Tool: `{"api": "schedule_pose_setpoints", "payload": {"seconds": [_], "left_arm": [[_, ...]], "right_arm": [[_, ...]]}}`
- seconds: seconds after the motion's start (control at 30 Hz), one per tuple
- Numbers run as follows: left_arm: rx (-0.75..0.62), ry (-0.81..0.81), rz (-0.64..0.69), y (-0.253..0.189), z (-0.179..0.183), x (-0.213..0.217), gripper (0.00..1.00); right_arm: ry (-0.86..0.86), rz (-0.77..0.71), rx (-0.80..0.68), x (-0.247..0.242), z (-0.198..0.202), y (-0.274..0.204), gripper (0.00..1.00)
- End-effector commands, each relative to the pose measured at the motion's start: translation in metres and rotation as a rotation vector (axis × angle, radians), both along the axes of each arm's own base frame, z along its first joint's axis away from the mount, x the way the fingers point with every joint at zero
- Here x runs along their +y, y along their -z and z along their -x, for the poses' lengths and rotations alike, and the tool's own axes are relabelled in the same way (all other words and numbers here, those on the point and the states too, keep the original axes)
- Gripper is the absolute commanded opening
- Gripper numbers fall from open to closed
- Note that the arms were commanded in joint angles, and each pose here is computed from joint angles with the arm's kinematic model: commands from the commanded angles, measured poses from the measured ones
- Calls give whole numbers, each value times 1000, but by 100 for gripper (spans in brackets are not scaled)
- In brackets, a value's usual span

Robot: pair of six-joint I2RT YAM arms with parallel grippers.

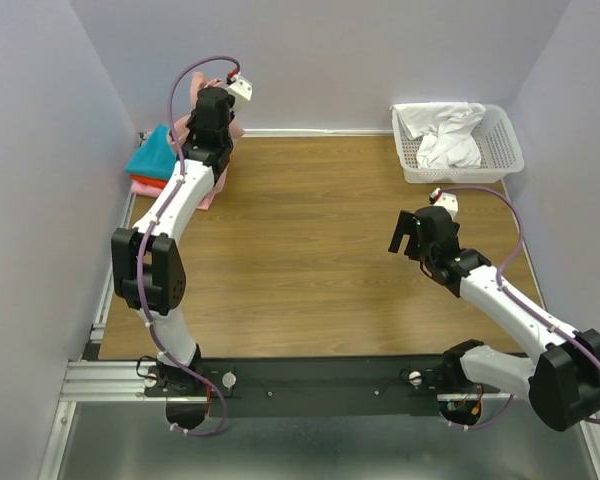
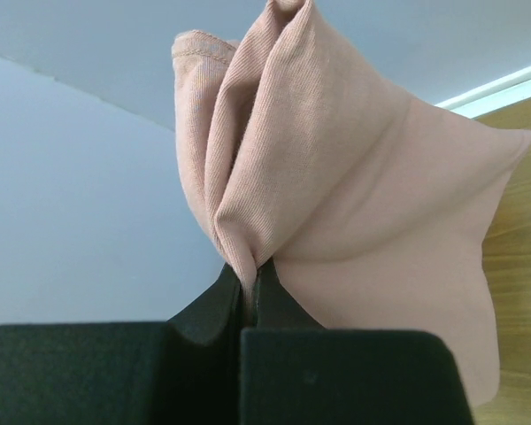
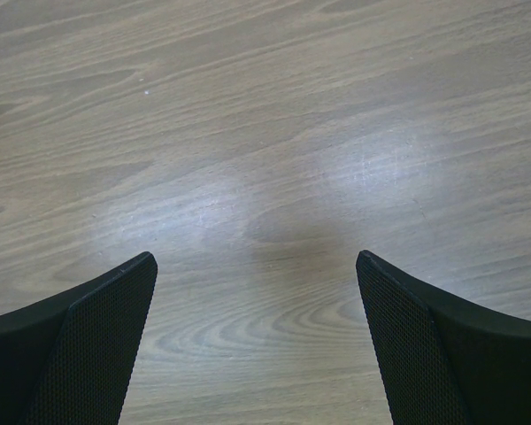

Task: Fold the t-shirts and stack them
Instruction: Neatly place the folded tshirt to the corner

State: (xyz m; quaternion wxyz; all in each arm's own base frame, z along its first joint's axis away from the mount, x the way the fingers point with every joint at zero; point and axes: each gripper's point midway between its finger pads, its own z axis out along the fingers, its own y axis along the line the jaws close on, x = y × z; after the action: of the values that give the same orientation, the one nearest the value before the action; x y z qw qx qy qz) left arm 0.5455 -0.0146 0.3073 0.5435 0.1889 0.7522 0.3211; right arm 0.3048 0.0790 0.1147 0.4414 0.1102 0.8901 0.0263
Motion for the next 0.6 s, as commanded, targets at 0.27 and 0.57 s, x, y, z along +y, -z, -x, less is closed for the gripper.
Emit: {"api": "schedule_pose_setpoints", "payload": {"seconds": [0.27, 0.57], "left_arm": [[-69, -19, -49, -54, 10, 22, 0], [-26, 39, -96, -41, -18, 36, 0]], "right_arm": [[62, 23, -5, -13, 2, 2, 100], [65, 36, 22, -12, -1, 9, 100]]}}
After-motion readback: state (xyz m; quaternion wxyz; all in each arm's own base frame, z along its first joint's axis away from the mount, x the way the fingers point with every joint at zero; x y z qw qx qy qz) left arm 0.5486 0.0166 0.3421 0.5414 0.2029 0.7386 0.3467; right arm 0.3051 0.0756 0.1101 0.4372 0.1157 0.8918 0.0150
